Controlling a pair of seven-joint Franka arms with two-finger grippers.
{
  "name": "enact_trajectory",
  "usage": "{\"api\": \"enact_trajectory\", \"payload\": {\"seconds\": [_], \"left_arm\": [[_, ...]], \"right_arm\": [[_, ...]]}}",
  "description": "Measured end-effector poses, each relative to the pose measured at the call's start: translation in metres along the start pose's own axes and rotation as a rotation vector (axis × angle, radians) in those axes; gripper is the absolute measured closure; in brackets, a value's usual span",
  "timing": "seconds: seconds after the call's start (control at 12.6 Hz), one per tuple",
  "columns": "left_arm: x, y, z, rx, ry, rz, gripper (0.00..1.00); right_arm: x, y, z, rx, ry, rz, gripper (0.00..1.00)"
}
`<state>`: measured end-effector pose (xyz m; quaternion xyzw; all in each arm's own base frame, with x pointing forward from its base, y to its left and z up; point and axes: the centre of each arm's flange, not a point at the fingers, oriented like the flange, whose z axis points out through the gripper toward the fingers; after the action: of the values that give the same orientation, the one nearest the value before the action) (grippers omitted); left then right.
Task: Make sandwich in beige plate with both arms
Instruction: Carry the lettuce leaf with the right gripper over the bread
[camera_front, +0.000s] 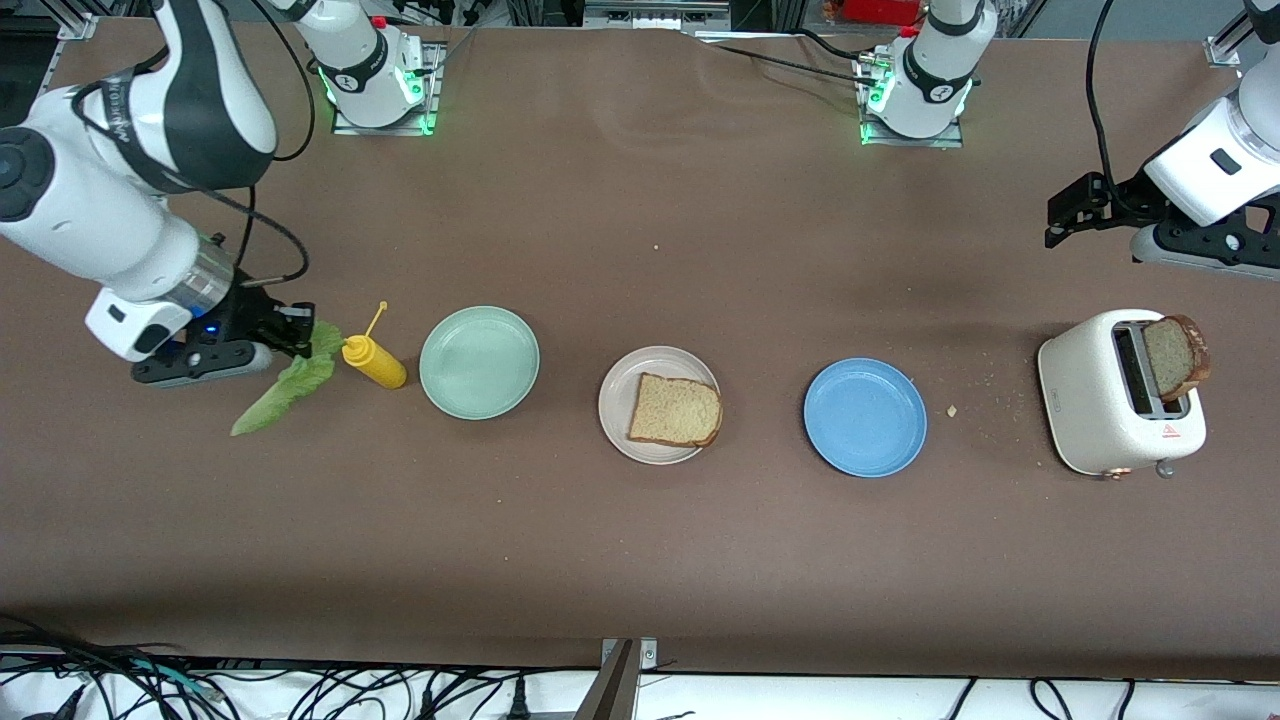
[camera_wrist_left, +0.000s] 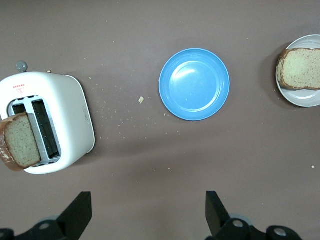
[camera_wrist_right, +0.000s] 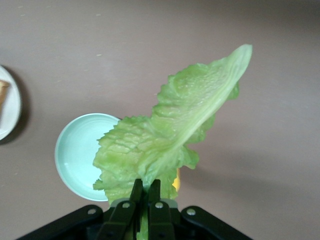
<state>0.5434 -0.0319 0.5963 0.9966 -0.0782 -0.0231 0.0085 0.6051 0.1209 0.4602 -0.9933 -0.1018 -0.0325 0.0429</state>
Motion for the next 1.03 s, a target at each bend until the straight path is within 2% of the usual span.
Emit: {"api": "enact_trajectory", "payload": {"seconds": [0.32, 0.79, 1.03], "left_arm": [[0.000, 0.000, 0.000, 0.000, 0.000, 0.000, 0.00], [0.000, 0.000, 0.000, 0.000, 0.000, 0.000, 0.00], [0.000, 0.000, 0.000, 0.000, 0.000, 0.000, 0.00]], "right_arm": [[0.007, -0.066, 0.008, 0.114, 0.027, -0.043, 0.93], [0.019, -0.164, 0.082, 0.163, 0.071, -0.160, 0.93], [0.023, -0.207, 0.124, 0.186, 0.075, -0.208, 0.93]]}}
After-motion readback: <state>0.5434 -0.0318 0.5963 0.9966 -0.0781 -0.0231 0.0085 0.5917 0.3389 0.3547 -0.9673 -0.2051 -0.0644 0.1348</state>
